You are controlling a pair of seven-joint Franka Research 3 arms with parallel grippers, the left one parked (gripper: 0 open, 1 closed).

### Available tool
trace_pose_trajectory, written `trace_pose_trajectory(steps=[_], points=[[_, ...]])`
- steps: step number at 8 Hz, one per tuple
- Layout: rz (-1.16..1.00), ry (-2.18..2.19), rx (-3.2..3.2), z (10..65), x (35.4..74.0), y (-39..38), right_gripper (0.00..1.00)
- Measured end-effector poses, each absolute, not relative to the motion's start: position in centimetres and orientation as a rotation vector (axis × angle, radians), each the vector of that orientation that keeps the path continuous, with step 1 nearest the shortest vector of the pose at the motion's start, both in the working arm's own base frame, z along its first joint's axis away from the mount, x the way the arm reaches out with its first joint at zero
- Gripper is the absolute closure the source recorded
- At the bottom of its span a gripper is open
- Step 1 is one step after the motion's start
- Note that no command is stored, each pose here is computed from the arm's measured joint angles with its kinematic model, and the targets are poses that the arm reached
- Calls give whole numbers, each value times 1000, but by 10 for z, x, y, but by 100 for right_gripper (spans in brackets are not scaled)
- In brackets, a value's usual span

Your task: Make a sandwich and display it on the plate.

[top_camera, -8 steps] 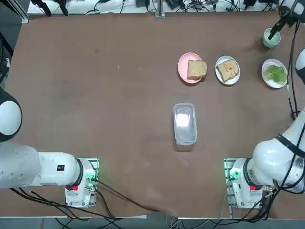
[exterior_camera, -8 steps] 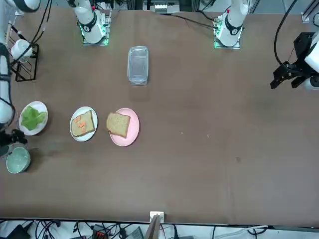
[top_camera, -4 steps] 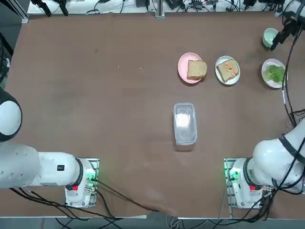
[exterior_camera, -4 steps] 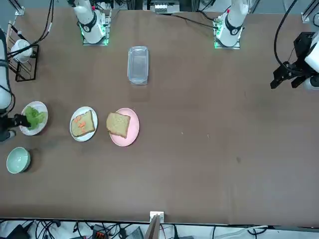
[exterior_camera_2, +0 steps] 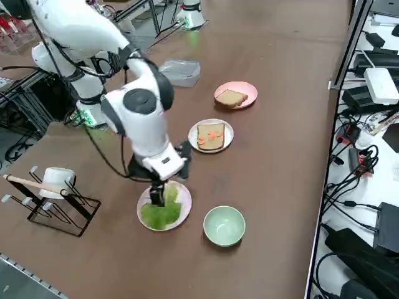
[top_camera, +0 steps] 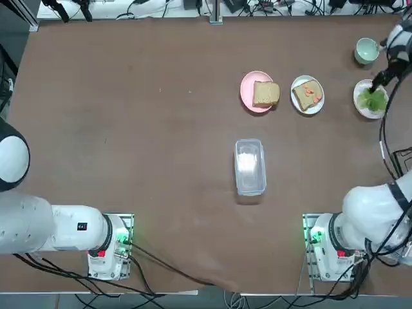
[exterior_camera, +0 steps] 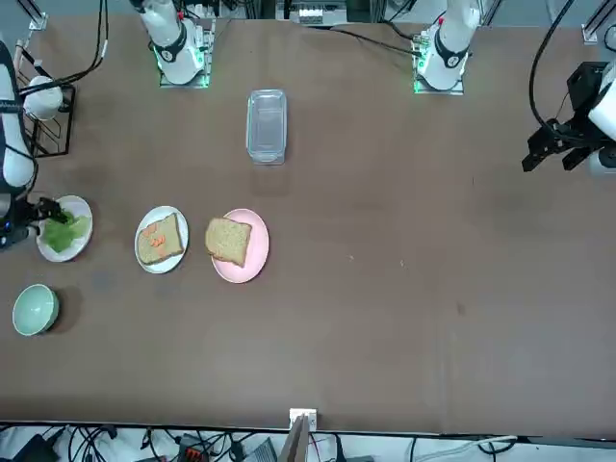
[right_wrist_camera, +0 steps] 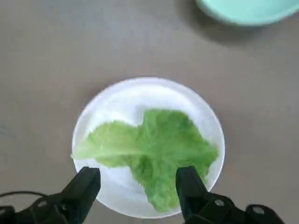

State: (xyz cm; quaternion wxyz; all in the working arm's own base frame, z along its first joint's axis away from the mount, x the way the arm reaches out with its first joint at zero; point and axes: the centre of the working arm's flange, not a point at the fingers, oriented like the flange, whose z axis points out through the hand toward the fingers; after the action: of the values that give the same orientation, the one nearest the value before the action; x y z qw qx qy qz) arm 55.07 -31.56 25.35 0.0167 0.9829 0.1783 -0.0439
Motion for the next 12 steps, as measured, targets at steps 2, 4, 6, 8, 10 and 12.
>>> trace_pose_trajectory(steps=[2, 4, 6, 8, 10, 12], points=[[-107, 549, 3049, 233, 537, -315, 1], [-109, 575, 3022, 227, 533, -317, 1], [-131, 615, 2980, 221, 529, -326, 1], [-154, 618, 2974, 209, 521, -335, 5], [-154, 631, 2970, 195, 519, -337, 7], [-154, 655, 2953, 192, 520, -337, 21]])
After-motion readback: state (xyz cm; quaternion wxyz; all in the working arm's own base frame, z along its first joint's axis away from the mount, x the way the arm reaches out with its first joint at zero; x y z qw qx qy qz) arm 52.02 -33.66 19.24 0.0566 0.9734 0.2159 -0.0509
